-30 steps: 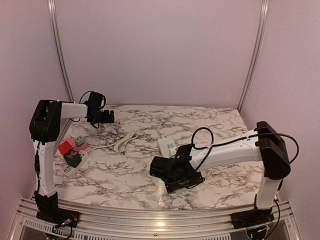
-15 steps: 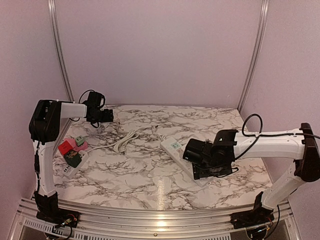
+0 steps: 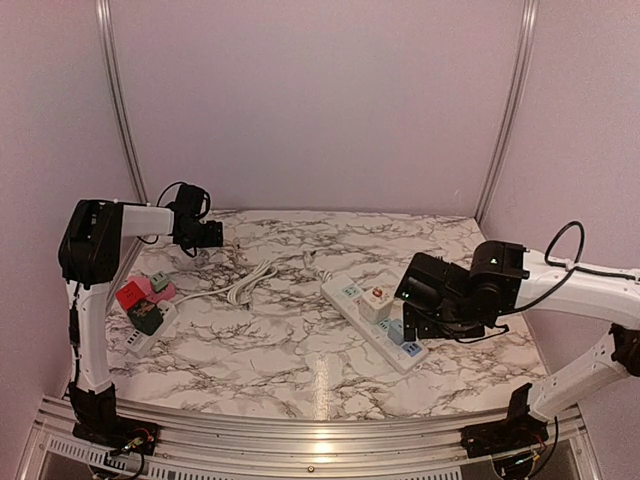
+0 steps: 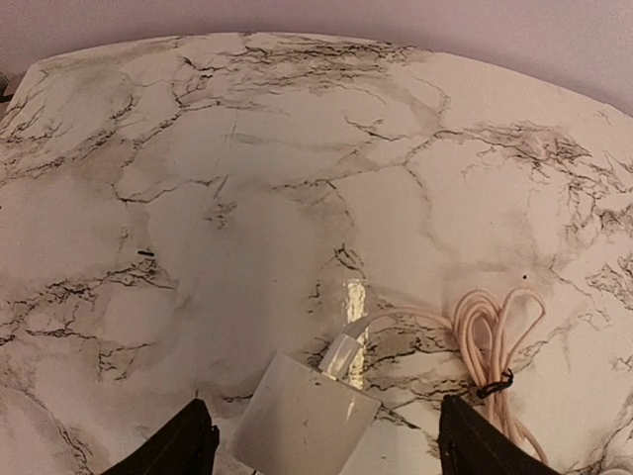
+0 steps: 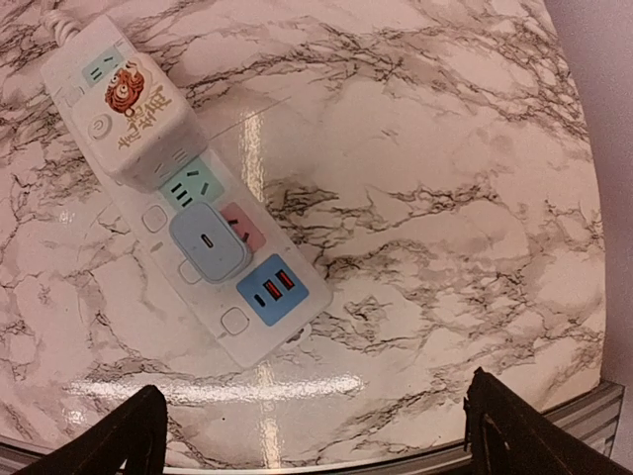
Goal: Insert the plug
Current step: Move the socket to the center of the board, then pick up the plug at the center of the board.
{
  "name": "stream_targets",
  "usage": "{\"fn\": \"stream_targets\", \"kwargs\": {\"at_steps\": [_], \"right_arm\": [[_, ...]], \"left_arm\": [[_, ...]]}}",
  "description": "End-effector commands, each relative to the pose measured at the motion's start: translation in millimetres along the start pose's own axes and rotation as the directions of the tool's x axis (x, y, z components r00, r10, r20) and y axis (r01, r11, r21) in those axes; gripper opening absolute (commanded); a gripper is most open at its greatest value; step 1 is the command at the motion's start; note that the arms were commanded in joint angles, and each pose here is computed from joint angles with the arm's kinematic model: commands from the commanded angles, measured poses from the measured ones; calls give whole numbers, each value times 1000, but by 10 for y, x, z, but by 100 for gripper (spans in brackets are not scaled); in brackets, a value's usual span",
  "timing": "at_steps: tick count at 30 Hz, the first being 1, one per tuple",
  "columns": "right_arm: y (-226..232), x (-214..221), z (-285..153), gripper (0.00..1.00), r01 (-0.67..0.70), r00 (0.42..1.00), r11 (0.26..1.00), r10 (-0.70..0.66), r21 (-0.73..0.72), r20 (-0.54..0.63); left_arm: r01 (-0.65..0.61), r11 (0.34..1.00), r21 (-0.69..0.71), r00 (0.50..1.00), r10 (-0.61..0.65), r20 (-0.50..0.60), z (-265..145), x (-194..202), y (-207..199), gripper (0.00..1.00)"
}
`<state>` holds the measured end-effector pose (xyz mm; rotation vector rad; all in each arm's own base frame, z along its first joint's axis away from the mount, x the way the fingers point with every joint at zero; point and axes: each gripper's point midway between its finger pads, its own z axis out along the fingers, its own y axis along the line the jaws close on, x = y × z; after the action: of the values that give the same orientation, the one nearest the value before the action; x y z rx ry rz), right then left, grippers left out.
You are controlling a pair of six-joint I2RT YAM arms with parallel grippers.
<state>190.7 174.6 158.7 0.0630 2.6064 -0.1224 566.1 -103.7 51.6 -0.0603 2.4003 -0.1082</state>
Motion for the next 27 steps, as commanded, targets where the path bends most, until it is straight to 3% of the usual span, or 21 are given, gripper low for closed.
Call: {"fn": "stream_targets", "kwargs": {"at_steps": [1, 19, 27], "right_arm": [[-13, -10, -57, 98, -33, 999, 999, 34, -24, 7], [0, 19, -63, 99, -49, 999, 997, 49, -64, 3], [23, 36, -81, 99, -59, 998, 994, 58, -89, -8]], "left_arm": [[7, 1000, -24, 999, -8, -37, 77, 31, 49, 80], [-4, 999, -44, 990, -2, -138, 134, 294, 48, 63], [-14, 1000, -14, 993, 12, -119, 119, 248, -4, 45]]}}
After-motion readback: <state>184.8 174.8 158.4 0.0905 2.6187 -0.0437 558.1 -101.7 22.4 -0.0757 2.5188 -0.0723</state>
